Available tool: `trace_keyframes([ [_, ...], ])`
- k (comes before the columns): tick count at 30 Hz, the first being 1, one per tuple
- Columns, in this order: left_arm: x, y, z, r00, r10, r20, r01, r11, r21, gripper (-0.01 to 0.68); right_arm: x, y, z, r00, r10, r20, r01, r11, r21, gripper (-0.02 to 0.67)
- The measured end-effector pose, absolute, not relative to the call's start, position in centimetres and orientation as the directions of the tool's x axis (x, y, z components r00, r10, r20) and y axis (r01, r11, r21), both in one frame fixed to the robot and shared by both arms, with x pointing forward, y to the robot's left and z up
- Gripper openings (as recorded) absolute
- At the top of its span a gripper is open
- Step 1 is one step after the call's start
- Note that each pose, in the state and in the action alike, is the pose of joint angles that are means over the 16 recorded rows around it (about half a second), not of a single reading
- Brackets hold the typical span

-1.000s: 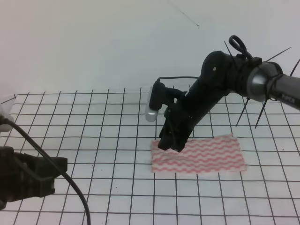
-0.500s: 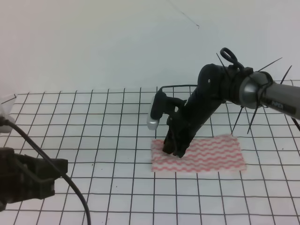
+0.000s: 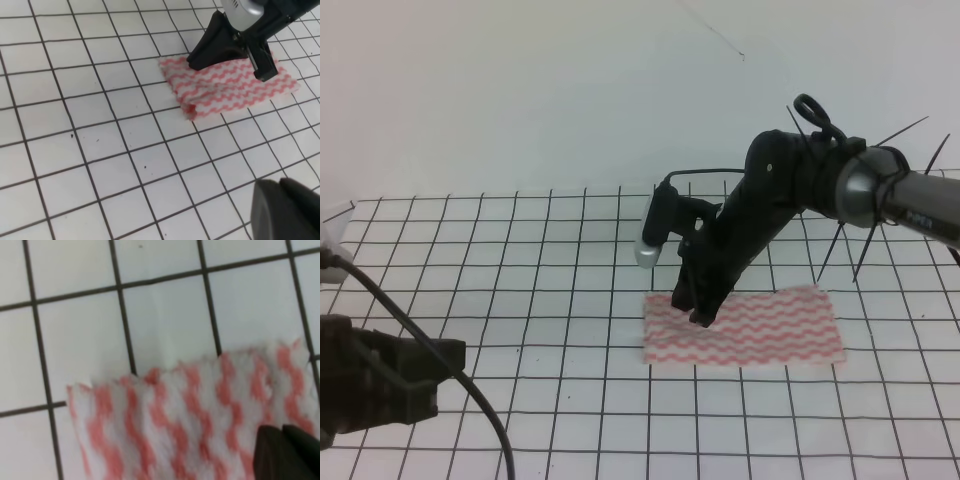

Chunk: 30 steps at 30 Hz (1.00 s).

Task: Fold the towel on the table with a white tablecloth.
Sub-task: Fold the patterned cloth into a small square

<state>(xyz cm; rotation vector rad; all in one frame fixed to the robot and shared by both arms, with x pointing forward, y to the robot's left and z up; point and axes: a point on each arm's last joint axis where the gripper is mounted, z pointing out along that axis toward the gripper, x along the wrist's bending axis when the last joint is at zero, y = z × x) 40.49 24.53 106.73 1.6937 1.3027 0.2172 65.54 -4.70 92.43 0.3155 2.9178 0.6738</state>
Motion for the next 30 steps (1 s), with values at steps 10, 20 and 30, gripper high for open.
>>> trace_keyframes([
  [10,40.5,24.5,106.7,0.416,0.824,-0.385,0.655,0.023,0.756,0.0,65.2,-5.2,93.6,-0.968,0.238,-0.081,0.186,0.894,0.408,0.001],
  [20,40.5,24.5,106.7,0.417,0.823,-0.385,0.655,0.021,0.755,0.0,65.0,-5.7,93.3,-0.968,0.239,-0.071,0.2,0.914,0.353,0.0],
  [30,40.4,24.5,106.7,0.421,0.821,-0.386,0.658,0.017,0.753,0.0,65.7,-6.0,92.2,-0.957,0.262,-0.123,0.212,0.924,0.32,0.0],
])
